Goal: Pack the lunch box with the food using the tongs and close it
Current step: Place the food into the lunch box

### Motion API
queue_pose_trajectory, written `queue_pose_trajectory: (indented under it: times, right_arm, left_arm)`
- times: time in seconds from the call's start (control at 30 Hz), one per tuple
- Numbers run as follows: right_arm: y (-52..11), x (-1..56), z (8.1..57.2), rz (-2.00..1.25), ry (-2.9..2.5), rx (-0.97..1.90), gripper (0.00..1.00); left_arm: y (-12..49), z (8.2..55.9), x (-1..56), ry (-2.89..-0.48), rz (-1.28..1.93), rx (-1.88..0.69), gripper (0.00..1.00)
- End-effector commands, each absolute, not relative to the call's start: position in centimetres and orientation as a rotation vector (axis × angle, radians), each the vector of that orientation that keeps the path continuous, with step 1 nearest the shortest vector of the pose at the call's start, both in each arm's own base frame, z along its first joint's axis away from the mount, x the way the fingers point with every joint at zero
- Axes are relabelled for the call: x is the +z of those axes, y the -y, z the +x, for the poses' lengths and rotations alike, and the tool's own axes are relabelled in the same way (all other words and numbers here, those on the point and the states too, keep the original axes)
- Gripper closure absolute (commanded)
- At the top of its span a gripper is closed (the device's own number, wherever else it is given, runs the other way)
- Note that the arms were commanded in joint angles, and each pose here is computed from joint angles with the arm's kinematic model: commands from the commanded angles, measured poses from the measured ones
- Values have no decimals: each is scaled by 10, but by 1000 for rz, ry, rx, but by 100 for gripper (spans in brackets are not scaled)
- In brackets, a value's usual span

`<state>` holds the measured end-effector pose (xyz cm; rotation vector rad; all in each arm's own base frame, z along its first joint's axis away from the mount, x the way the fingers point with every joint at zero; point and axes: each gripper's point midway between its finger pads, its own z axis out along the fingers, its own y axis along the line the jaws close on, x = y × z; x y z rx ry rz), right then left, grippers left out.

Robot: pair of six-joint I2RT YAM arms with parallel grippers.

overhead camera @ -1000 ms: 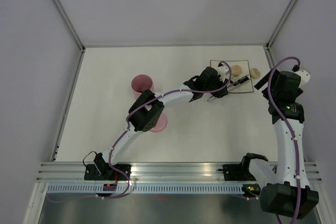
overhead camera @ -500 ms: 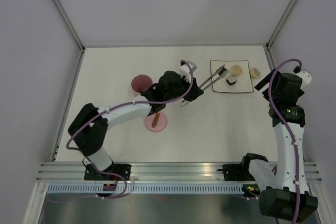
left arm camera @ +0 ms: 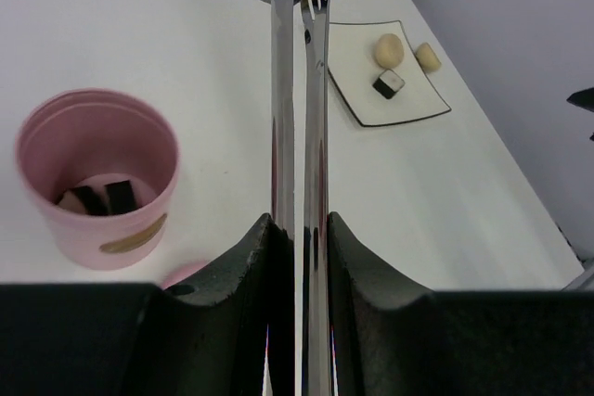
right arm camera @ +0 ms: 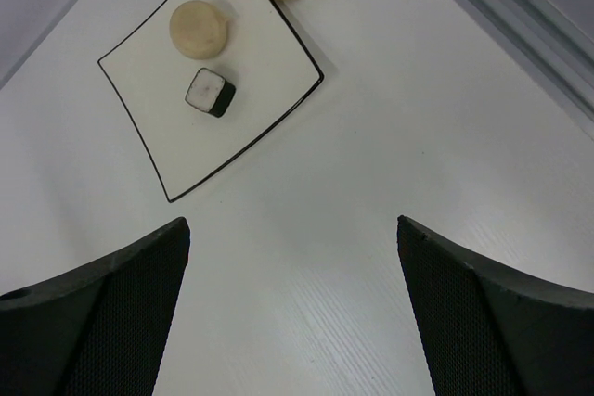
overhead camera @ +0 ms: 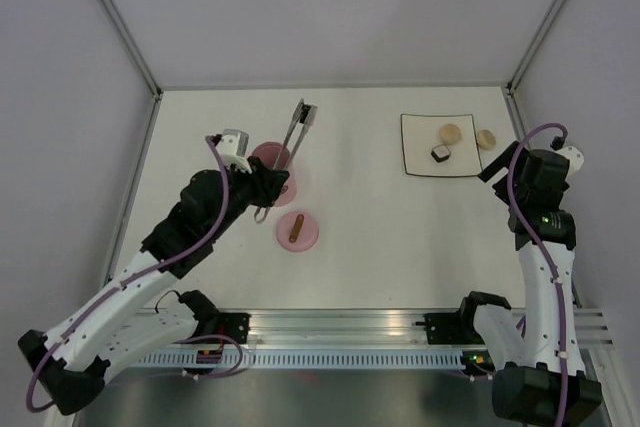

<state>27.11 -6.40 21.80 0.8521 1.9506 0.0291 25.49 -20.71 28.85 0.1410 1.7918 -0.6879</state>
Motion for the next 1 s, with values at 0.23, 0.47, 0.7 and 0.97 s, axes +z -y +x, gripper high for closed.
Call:
queue_pose_trajectory:
  times: [0.23, 0.47, 0.7, 0.97]
  right_arm:
    - [48, 212, 281, 827, -1968, 138, 2]
    - [48, 206, 282, 828, -1971, 141, 2]
    - [49, 203, 280, 822, -1977, 126, 2]
    - [50, 201, 280, 820, -1981, 120, 2]
  left_arm:
    - [129, 216, 239, -2004, -138, -482, 80]
    - [126, 217, 227, -2031, -142, -438, 79]
    - [131, 223, 224, -2042, -118, -424, 75]
    - [126, 223, 228, -2021, -139, -415, 64]
